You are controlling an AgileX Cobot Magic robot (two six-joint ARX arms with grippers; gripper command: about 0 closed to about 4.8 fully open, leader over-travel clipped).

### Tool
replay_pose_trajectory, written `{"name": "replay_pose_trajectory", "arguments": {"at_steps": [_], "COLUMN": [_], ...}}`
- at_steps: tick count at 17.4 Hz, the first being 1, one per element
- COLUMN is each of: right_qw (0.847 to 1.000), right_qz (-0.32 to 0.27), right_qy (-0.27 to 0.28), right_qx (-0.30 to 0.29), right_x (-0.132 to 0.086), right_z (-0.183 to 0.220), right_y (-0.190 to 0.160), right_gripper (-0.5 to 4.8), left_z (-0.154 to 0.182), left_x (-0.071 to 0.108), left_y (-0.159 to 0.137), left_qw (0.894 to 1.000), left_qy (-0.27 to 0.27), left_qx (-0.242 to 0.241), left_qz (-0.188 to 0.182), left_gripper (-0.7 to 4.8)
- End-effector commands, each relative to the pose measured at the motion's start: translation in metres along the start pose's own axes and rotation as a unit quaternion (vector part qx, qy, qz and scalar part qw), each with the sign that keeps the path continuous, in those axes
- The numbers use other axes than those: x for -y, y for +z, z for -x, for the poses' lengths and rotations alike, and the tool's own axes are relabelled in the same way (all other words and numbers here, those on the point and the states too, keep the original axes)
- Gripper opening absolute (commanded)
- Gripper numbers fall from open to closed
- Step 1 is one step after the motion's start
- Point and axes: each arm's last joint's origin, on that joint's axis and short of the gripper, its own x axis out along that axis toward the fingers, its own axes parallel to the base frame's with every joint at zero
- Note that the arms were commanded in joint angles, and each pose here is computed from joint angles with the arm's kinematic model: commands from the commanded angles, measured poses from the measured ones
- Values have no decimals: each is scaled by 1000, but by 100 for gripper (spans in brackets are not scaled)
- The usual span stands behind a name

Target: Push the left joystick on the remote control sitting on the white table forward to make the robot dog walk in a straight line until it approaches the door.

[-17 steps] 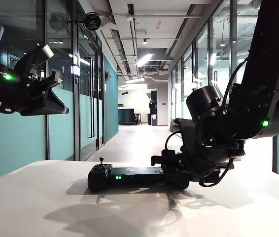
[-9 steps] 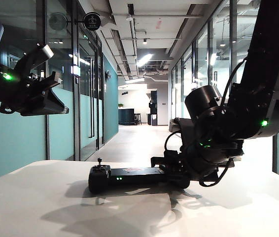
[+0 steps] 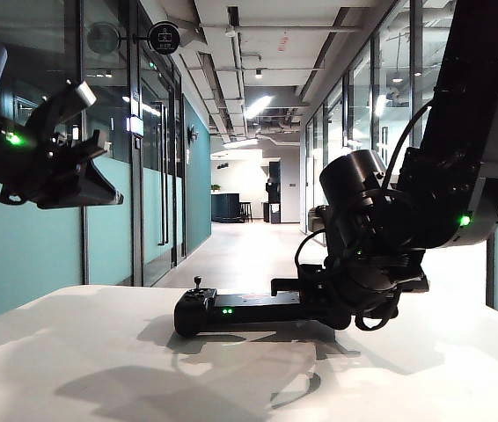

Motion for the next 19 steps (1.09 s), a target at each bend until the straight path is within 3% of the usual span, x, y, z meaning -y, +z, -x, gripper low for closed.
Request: {"name": "replay_pose_trajectory", "arguments": {"at_steps": [1,8,11,14,19], "right_qw": [1000,1000,1000,1000,1000], "right_qz": [-16,-19,-20,-21,-20], "right_qy": [4,1,1,1,1], "right_qx": [21,9,9,9,9], "right_x": [-2,-1,-1,-1,-1], "right_z": [1,1,1,1,1], "right_y": [6,4,4,4,3], "right_gripper": [147,147,147,147,148], "left_z": [-10,-64,-78,-94,-116], "left_x": [-3,-7,-8,-10,-20], "left_y": [4,-2,-12,-19,-23], "left_qw": [1000,994,992,990,988], "left_qy": [-15,-104,-110,-117,-119], "left_qx": [5,-24,-54,-73,-88], "left_qz": [-5,-12,-1,-29,-33], "left_gripper": [-5,-6,-5,-6,-6]}}
